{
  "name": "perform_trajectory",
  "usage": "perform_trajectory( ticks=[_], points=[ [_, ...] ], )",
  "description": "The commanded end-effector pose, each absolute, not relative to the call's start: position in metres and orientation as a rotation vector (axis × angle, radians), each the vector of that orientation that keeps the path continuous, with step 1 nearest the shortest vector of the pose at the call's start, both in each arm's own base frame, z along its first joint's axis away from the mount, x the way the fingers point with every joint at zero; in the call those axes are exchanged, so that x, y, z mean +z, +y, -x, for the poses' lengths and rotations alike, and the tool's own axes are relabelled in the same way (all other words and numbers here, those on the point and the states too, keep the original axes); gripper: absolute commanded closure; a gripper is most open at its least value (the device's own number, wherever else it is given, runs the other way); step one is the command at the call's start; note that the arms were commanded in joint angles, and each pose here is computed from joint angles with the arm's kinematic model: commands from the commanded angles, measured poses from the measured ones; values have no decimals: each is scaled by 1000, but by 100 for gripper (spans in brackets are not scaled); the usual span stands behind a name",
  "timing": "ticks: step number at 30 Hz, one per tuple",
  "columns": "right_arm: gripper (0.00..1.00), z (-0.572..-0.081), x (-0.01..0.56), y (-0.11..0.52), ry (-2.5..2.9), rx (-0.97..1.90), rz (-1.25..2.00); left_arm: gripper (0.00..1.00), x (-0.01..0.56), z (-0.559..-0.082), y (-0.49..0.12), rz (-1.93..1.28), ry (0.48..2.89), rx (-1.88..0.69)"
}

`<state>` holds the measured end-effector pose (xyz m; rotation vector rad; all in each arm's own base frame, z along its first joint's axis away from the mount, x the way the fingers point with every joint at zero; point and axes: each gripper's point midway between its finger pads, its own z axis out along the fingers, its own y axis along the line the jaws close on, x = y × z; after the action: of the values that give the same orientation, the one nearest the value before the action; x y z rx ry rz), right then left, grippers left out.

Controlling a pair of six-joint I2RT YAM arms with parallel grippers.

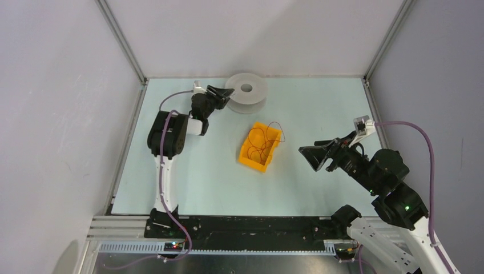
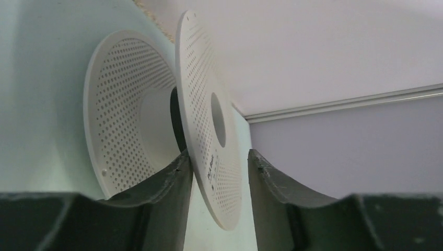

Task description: Wrap the cables

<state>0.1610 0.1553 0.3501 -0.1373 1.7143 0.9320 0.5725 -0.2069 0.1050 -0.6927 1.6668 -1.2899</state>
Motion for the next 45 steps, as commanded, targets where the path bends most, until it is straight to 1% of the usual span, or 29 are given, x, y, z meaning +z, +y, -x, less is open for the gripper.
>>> perform_trajectory(
  ticks=[1,2,4,5,7,9,12,13,14,15,16,17,18,19,20,21,22,23,24,25,26,27,29,30,31,32,35,38,45],
  points=[
    [18,-164,364,161,1667,972,129,59,141,-577,-224,575,1580,-1404],
    [18,-164,366,162,1661,978,128,62,140,-577,-224,578,1582,-1406],
    [20,-163,368,163,1655,992,124,73,140,-577,-223,576,1582,-1406],
    [21,-163,369,163,1654,999,119,83,139,-576,-223,577,1588,-1406],
    [22,-162,369,164,1655,1008,115,94,139,-573,-222,582,1591,-1406],
    [23,-161,369,164,1659,1012,109,99,140,-570,-219,581,1598,-1396],
    [24,-162,367,163,1668,1014,92,100,147,-560,-213,553,1619,-1358],
    [25,-161,367,163,1672,1015,88,100,163,-557,-210,530,1604,-1350],
    [25,-162,366,162,1676,1013,80,100,158,-553,-208,516,1639,-1317],
    [25,-162,364,162,1683,1009,77,100,174,-549,-205,471,1625,-1288],
    [26,-163,363,162,1689,1004,69,100,168,-544,-202,476,1667,-1257],
    [26,-164,361,161,1698,1000,66,100,188,-540,-200,416,1648,-1216],
    [26,-164,360,161,1702,995,60,100,180,-534,-197,427,1704,-1176],
    [26,-164,358,160,1710,991,59,100,199,-529,-193,366,1690,-1124],
    [26,-165,356,160,1719,983,56,100,192,-524,-188,377,1742,-1075],
    [26,-165,354,159,1722,977,51,100,212,-519,-183,324,1723,-1012],
    [26,-165,352,158,1730,969,49,100,204,-512,-180,329,1785,-970],
    [26,-166,351,157,1732,961,44,100,223,-506,-173,279,1762,-902],
    [26,-167,349,156,1738,954,39,100,217,-497,-170,274,1824,-852],
    [26,-167,348,156,1740,949,36,100,234,-491,-161,236,1807,-771],
    [26,-167,347,155,1743,945,32,100,228,-479,-162,224,1879,-722],
    [26,-168,346,154,1743,942,24,100,246,-471,-153,178,1859,-640],
    [26,-170,342,154,1749,938,12,100,246,-439,-151,96,1977,-520],
    [26,-170,341,155,1751,939,11,100,268,-423,-158,37,1953,-509],
    [26,-170,340,156,1753,944,11,100,261,-410,-152,-20,2003,-413],
    [26,-170,339,157,1755,947,13,100,277,-392,-159,-77,1979,-396],
    [26,-171,334,158,1764,947,20,100,271,-351,-146,-241,2010,-176],
    [25,-169,332,163,1749,959,76,100,281,-315,-141,-365,1961,-63],
    [25,-177,313,165,1798,924,66,100,246,-267,-137,-557,2008,-74]
  ],
)
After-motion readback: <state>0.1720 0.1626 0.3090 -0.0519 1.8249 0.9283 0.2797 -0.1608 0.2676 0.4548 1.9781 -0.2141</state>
